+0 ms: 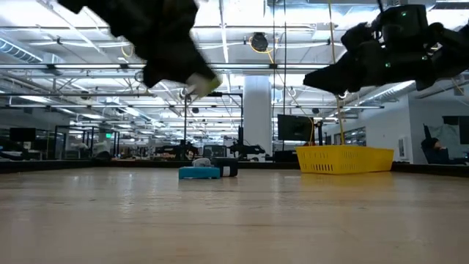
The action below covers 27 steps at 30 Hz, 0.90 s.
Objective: Pick & Place Office items
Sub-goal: Put the green charger adapter into the top yellow basket
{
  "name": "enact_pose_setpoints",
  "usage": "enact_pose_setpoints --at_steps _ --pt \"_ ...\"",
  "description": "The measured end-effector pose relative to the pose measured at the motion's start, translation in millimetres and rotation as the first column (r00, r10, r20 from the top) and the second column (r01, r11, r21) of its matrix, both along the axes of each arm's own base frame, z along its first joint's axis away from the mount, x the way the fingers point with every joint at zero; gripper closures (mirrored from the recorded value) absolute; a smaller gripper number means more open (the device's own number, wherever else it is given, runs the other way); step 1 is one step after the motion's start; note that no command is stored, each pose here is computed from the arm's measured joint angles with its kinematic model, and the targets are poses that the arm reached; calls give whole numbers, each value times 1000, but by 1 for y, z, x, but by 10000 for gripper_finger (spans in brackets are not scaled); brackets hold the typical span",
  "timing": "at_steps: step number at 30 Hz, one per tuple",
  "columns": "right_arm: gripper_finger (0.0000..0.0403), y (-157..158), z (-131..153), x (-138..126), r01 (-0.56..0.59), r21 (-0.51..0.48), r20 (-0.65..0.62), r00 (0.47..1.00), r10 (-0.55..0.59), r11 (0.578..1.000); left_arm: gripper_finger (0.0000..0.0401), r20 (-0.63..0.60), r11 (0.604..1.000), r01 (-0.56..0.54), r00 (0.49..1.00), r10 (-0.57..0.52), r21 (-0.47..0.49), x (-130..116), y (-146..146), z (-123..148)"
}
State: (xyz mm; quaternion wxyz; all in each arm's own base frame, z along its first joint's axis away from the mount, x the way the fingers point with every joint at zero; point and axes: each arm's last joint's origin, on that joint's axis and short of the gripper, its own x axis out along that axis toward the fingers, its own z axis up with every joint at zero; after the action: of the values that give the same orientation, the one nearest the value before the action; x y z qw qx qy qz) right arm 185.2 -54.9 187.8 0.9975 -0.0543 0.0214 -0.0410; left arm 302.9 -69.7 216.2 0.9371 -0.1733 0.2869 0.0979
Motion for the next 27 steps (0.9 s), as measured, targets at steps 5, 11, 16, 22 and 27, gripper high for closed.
enact_pose_setpoints --at_steps 5,11,16,22,27 --pt "247 28 -1 11 -84 -223 5 996 88 971 271 234 984 36 969 -76 175 16 17 23" --pt "203 56 0 25 17 -454 32 999 -3 891 272 336 991 -53 942 8 124 23 45 32" --pt "159 65 5 46 123 -501 63 992 -106 856 273 403 998 -27 915 2 57 31 55 32" --pt "138 68 5 72 95 -528 43 995 -84 844 271 444 1000 2 896 -15 29 39 57 25" --pt "145 71 4 87 53 -548 46 998 -32 835 272 425 1000 4 905 -10 15 43 56 17"
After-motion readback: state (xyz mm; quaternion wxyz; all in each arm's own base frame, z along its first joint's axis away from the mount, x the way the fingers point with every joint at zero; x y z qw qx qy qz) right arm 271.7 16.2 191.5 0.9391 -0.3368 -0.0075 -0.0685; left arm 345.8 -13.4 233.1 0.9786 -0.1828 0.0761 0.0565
